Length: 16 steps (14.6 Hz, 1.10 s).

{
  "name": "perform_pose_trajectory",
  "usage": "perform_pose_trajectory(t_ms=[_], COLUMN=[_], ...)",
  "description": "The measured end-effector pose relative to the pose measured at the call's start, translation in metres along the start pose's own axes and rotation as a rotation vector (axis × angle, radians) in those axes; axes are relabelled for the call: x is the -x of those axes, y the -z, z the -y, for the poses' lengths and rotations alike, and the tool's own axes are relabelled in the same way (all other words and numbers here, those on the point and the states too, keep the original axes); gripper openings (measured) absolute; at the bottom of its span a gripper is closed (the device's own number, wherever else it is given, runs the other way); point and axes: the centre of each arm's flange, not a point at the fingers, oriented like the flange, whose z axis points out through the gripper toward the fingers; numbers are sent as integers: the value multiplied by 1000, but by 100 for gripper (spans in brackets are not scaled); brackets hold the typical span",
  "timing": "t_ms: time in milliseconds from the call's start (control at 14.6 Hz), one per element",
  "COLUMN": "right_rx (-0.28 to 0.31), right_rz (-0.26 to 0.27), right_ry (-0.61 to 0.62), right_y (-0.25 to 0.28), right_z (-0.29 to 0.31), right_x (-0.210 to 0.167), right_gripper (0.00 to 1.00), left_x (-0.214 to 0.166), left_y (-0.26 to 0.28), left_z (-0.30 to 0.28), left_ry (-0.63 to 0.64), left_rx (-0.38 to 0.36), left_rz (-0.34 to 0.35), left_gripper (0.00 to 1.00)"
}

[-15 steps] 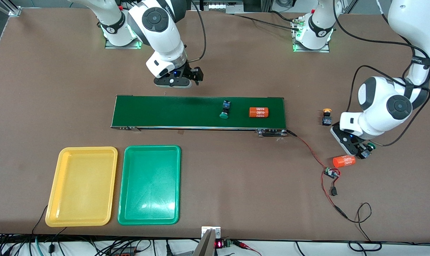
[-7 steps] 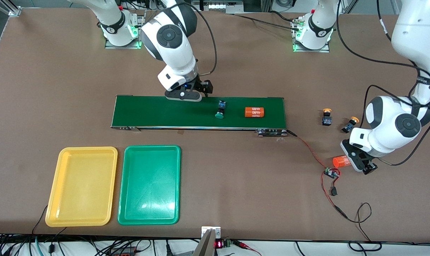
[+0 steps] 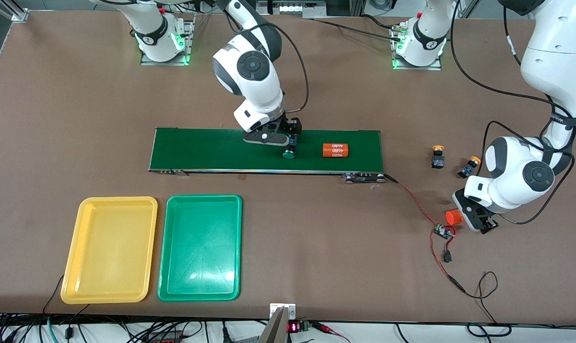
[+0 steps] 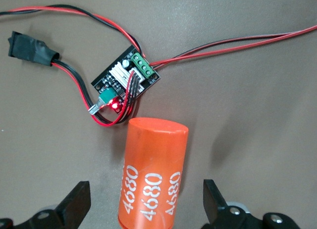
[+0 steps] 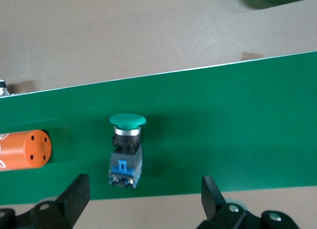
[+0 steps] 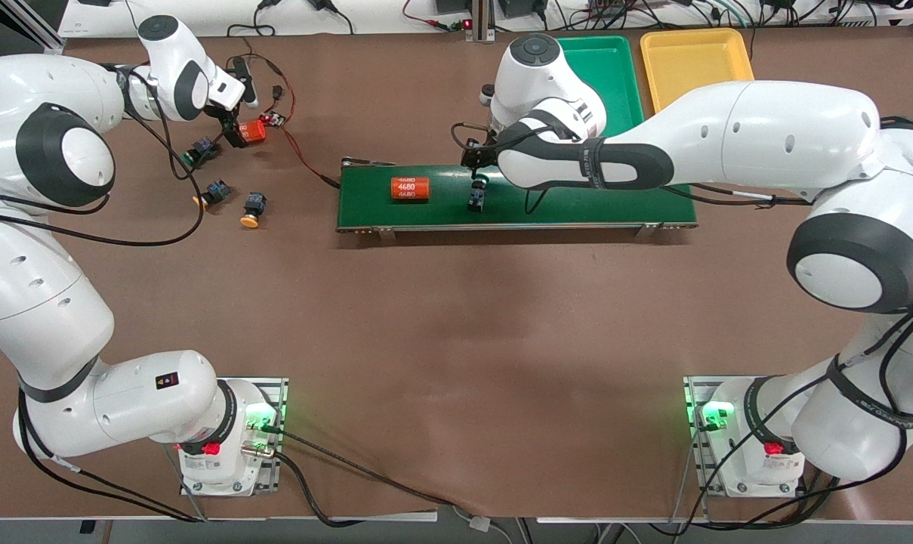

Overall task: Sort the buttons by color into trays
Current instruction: 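Grasp the green button with the right gripper while the left grasps a battery, then carry the green button over the green tray while the left places the battery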

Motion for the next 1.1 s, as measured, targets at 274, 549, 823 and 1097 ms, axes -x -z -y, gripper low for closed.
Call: perform_pose_trajectory(t_ms=[274, 549, 823, 1097], right_rx=[6, 9, 47, 37], right_rz=[5, 2, -11, -25], right_ry=[1, 1, 42, 63], right_y=[-26, -40, -63, -75], right_z=[2, 1, -1, 4], right_x=[-5, -8, -5, 0], right_gripper=[100, 96, 78, 42], left_x=[-2, -5, -57, -148], left_y=[-3, 3, 52, 107], left_z=[0, 5, -7, -80], left_ry=[-3, -19, -214, -399], left_rx=[-12, -38, -60, 1], left_rz=[-9, -18, -15, 27], left_gripper=[60, 51, 51, 51])
